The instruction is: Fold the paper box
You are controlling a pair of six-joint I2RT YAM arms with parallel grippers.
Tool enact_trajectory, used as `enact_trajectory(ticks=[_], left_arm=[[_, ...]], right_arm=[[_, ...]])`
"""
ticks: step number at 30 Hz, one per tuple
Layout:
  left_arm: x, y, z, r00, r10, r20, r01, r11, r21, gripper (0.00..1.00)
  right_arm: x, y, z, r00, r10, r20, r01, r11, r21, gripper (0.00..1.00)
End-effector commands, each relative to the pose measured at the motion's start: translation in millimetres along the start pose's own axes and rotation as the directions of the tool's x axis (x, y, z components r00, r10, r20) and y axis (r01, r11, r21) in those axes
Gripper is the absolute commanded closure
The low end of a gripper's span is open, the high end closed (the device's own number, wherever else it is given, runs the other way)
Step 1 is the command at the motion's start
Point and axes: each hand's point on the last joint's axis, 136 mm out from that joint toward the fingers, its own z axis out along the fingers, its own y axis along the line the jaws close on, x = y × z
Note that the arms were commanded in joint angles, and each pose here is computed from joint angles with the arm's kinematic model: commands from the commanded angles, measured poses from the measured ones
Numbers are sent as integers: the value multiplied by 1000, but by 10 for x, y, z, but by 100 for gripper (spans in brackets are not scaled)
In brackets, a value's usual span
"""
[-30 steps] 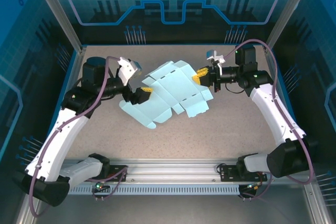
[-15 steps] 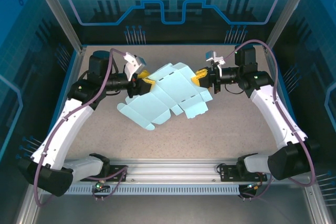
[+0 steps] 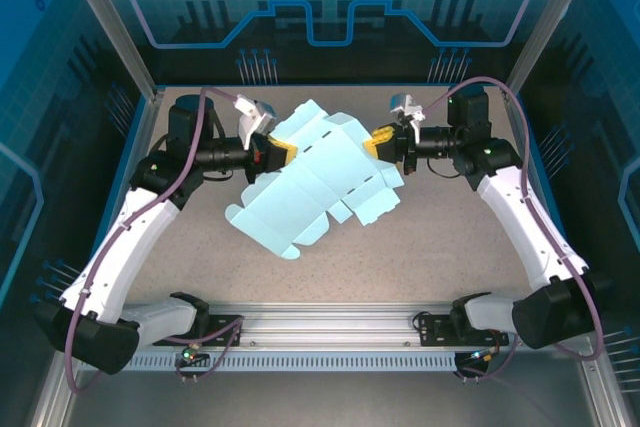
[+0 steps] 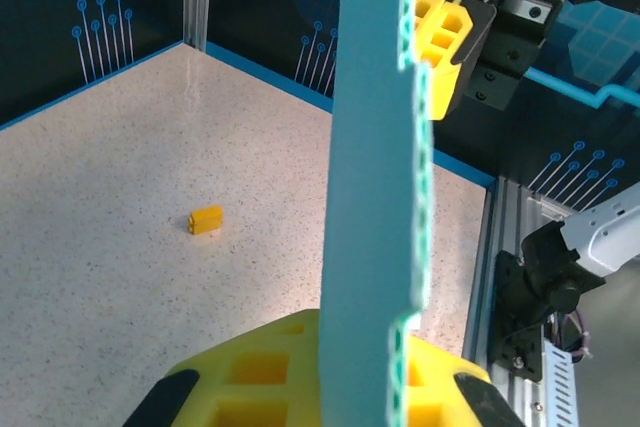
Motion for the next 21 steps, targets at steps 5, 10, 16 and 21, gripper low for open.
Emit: enact_trajectory(ticks=[5, 10, 16, 21], left_arm=[[-172, -38, -86, 971, -233, 61, 233, 972, -2, 100], [-182, 60, -63, 933, -345, 100, 349, 937, -21, 100], [-209, 136, -13, 890, -438, 126, 443, 896, -9, 100], [-211, 192, 13, 874, -467, 138, 473, 881, -15, 100]], right_arm=[[59, -110, 82, 993, -90, -70, 105, 961, 257, 100], [96, -167, 156, 977, -172, -128, 209, 894, 397, 100], [205, -210, 293, 936, -260, -238, 347, 791, 504, 100], [270, -251, 344, 918, -283, -277, 393, 740, 546, 100]])
